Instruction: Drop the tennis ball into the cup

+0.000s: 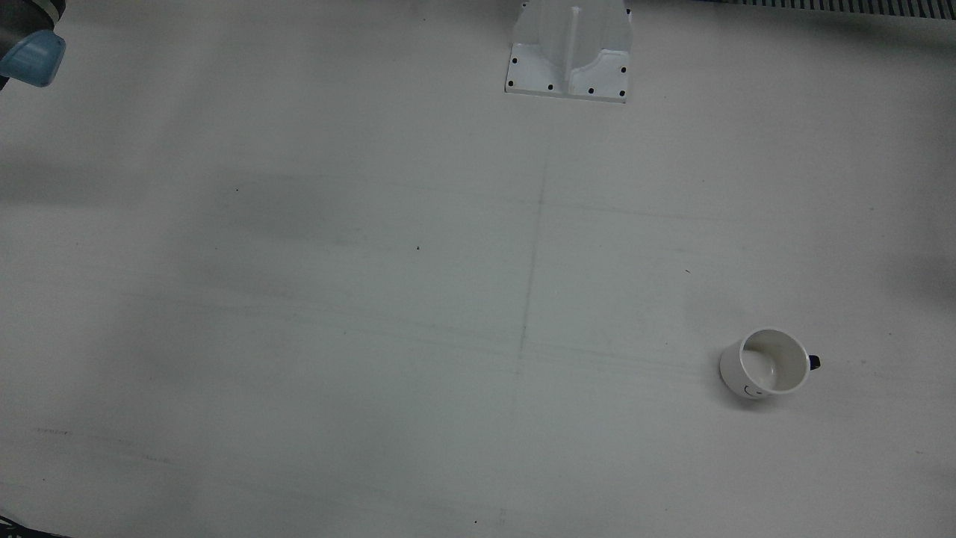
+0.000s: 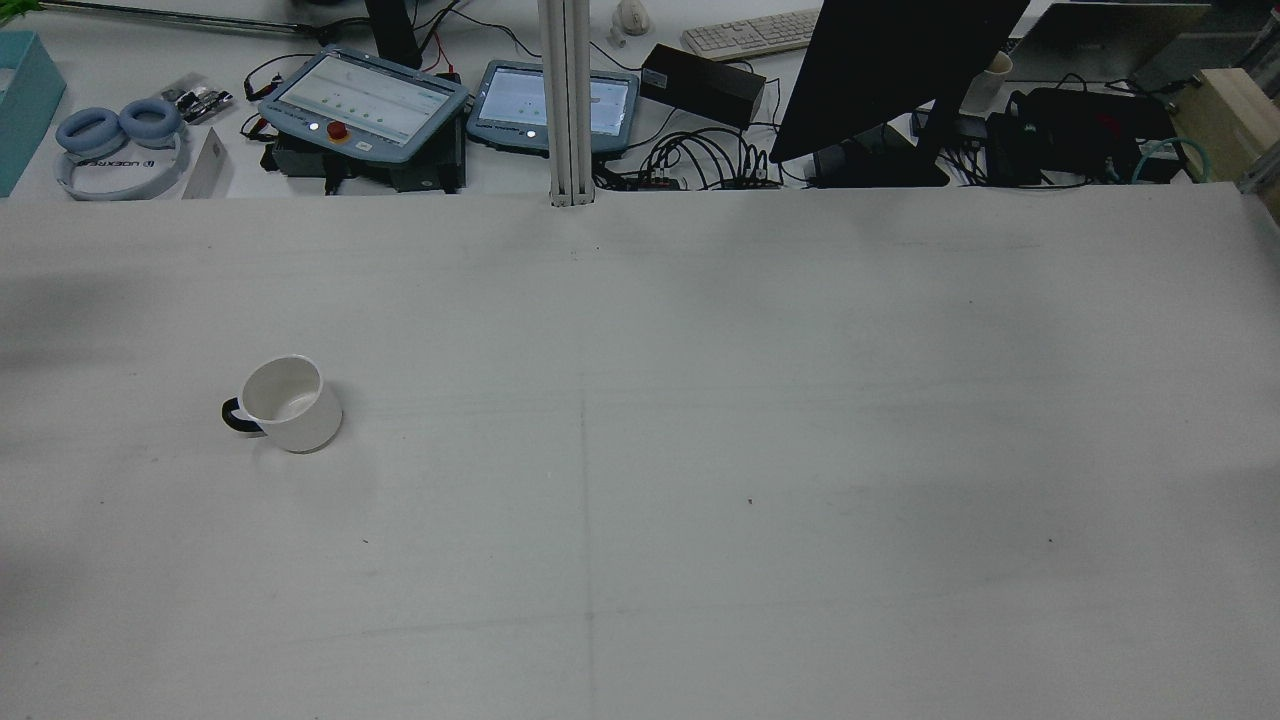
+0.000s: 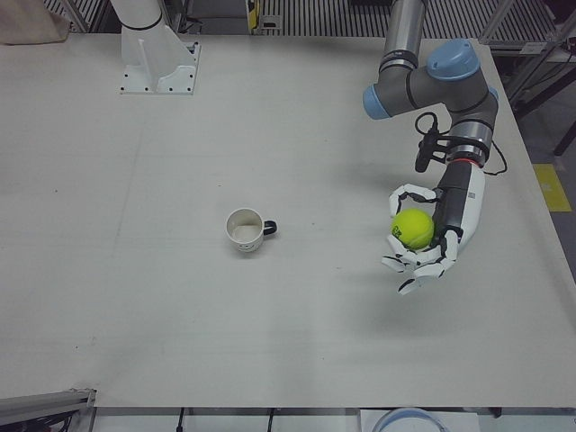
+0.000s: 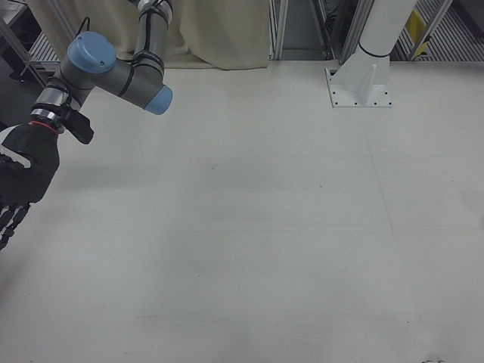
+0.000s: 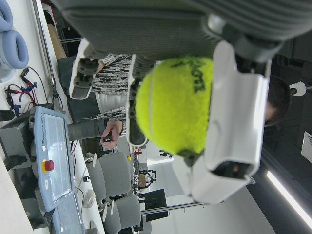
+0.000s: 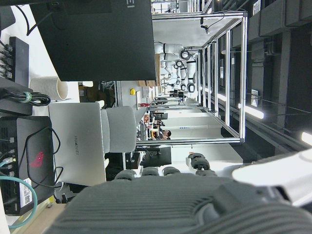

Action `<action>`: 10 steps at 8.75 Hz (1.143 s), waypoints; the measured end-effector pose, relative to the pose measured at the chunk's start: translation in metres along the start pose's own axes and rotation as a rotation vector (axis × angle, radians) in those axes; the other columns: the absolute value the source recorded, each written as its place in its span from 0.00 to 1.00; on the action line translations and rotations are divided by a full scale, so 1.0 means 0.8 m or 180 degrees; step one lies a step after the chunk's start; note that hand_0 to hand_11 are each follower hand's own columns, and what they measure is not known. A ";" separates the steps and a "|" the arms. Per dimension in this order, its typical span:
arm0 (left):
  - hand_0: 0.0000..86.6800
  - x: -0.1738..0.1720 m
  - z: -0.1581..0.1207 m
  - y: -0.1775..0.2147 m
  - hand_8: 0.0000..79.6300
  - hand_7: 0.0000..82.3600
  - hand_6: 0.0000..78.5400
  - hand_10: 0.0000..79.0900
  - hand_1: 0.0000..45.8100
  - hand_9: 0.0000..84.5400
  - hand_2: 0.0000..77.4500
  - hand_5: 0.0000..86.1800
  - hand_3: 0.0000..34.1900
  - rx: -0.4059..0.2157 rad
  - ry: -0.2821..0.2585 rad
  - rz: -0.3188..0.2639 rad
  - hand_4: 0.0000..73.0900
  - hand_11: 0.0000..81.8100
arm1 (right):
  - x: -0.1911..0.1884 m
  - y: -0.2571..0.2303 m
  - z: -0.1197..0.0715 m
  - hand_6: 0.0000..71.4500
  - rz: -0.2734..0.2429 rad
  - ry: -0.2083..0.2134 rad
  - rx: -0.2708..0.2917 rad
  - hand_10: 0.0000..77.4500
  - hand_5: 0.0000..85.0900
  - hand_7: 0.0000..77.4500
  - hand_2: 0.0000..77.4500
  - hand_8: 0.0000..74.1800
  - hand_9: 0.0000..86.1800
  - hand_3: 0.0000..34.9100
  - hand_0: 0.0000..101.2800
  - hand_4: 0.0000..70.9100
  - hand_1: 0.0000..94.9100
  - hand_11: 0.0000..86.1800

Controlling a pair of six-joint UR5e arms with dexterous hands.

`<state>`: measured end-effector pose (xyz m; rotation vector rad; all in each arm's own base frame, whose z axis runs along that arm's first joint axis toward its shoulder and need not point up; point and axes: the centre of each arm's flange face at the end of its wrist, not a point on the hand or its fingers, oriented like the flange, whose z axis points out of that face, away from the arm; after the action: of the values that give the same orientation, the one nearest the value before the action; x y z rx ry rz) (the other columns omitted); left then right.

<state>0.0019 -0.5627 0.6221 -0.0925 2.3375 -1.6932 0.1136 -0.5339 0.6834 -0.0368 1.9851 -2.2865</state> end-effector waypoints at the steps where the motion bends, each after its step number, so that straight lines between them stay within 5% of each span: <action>1: 0.92 0.001 0.001 0.005 0.52 0.54 0.71 0.12 0.19 0.39 0.75 0.37 0.89 -0.0030 0.0007 -0.0006 0.01 0.23 | 0.000 0.000 0.000 0.00 0.0000 0.0000 0.0001 0.00 0.00 0.01 0.01 0.00 0.00 0.00 0.00 0.00 0.01 0.01; 4: 0.92 -0.019 -0.015 0.050 0.53 0.53 0.72 0.14 0.18 0.40 0.74 0.36 0.88 -0.0250 -0.0112 -0.0028 0.01 0.25 | 0.000 -0.001 0.000 0.00 0.0002 -0.0001 0.0007 0.00 0.00 0.01 0.01 0.00 0.00 0.00 0.00 0.00 0.01 0.01; 6: 0.92 -0.073 -0.003 0.087 0.53 0.54 0.72 0.14 0.20 0.40 0.73 0.36 0.89 -0.0422 -0.0433 -0.0073 0.01 0.25 | 0.000 -0.002 0.000 0.00 0.0003 -0.0004 0.0012 0.00 0.00 0.01 0.01 0.00 0.00 0.00 0.00 0.00 0.01 0.01; 10: 0.92 -0.214 0.045 0.151 0.53 0.54 0.72 0.14 0.20 0.41 0.73 0.37 0.89 -0.0742 -0.0988 0.0155 0.01 0.25 | 0.000 -0.002 0.000 0.00 0.0004 -0.0003 0.0008 0.00 0.00 0.01 0.01 0.00 0.00 0.00 0.00 0.00 0.01 0.01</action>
<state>0.1875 -0.5231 0.5263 -0.3149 2.2669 -1.2730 0.1137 -0.5336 0.6848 -0.0365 1.9814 -2.2878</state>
